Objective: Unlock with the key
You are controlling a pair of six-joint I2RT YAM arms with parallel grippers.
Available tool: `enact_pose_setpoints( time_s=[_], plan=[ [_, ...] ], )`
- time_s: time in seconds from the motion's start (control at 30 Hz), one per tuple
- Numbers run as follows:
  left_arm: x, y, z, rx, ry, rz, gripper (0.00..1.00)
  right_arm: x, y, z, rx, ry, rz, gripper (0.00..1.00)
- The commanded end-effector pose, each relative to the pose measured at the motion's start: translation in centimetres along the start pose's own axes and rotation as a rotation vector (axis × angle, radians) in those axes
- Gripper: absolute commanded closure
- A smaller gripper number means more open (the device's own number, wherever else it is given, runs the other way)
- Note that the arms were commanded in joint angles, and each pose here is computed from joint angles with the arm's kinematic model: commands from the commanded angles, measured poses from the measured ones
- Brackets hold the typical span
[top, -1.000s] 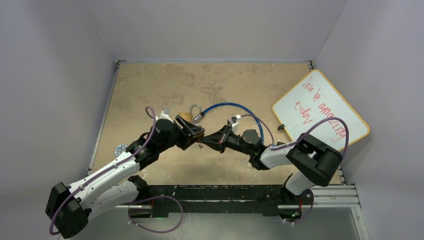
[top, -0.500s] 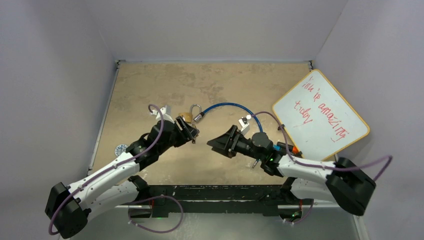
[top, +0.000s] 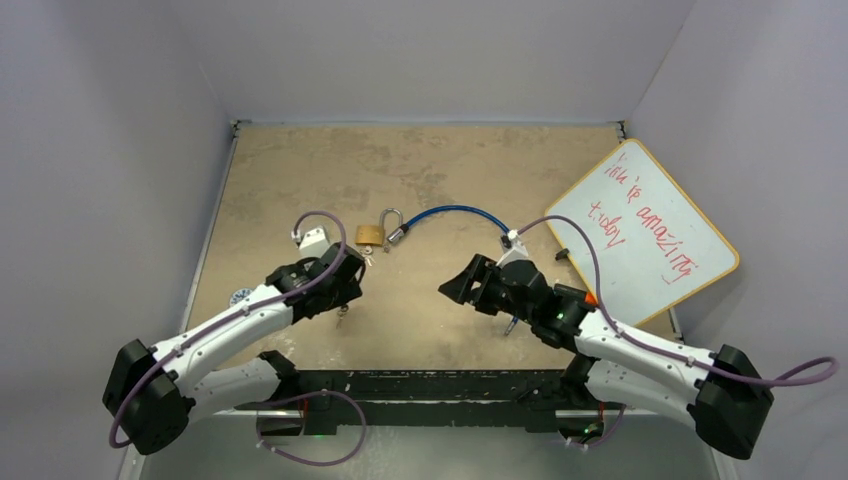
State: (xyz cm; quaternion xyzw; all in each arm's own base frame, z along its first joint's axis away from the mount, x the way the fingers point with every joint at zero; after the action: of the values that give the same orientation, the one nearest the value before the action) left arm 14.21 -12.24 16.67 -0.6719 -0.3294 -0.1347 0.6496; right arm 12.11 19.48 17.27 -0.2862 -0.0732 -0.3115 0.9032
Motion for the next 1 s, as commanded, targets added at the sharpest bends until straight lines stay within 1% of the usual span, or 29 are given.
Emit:
enact_pose_setpoints(
  time_s=[0.0, 0.13, 0.3, 0.4, 0.5, 0.6, 0.73, 0.77, 0.8, 0.9, 0.97],
  plan=[
    [1.5, 0.6, -0.5, 0.076, 0.01, -0.06, 1.0, 0.3, 0.4, 0.1, -0.075, -0.035, -0.01, 0.26],
    [2.6, 3.1, -1.1, 0.072, 0.081, -0.02, 1.0, 0.5, 0.5, 0.7, -0.06, -0.022, -0.005, 0.26],
    [3.9, 5.9, -1.7, 0.046, 0.12, 0.022, 1.0, 0.6, 0.5, 1.1, -0.051, -0.022, -0.015, 0.26],
    [4.4, 7.0, -2.1, 0.008, 0.135, 0.032, 0.82, 0.7, 0.6, 1.1, -0.063, -0.035, -0.018, 0.26],
    [4.7, 7.4, -2.2, -0.014, 0.14, 0.031, 0.69, 0.9, 0.5, 1.1, -0.082, -0.043, -0.031, 0.26],
    [4.8, 7.5, -2.0, -0.018, 0.147, 0.028, 0.51, 1.2, 0.2, 1.5, -0.078, -0.053, -0.05, 0.26],
    [4.8, 7.3, -1.9, -0.046, 0.187, 0.023, 0.36, 1.4, -0.3, 1.4, -0.107, -0.062, -0.061, 0.25],
    [4.8, 7.1, -1.9, -0.048, 0.194, 0.02, 0.3, 1.5, -0.5, 1.4, -0.114, -0.063, -0.069, 0.25],
    [4.9, 6.9, -1.8, -0.049, 0.199, 0.016, 0.25, 1.6, -0.7, 1.5, -0.118, -0.064, -0.08, 0.25],
    [5.0, 6.4, -1.5, -0.064, 0.202, -0.006, 0.15, 1.9, -1.3, 1.7, -0.115, -0.071, -0.102, 0.25],
    [5.1, 6.0, -1.4, -0.074, 0.198, -0.016, 0.14, 2.1, -1.8, 1.9, -0.107, -0.073, -0.117, 0.25]
  ],
)
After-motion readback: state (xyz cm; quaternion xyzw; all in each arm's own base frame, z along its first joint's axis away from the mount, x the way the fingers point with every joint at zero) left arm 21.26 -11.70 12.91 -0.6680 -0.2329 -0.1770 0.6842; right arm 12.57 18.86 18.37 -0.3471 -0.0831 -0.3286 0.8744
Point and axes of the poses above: each gripper's point midway between its finger pads, its own y axis out along the fingers, its own z axis along the line the jaws close on, x = y × z, the point moved 10 cm from there along -y, back along the fingers, and after that the axes turned 9 degrees about y, right-handed, at the moved point
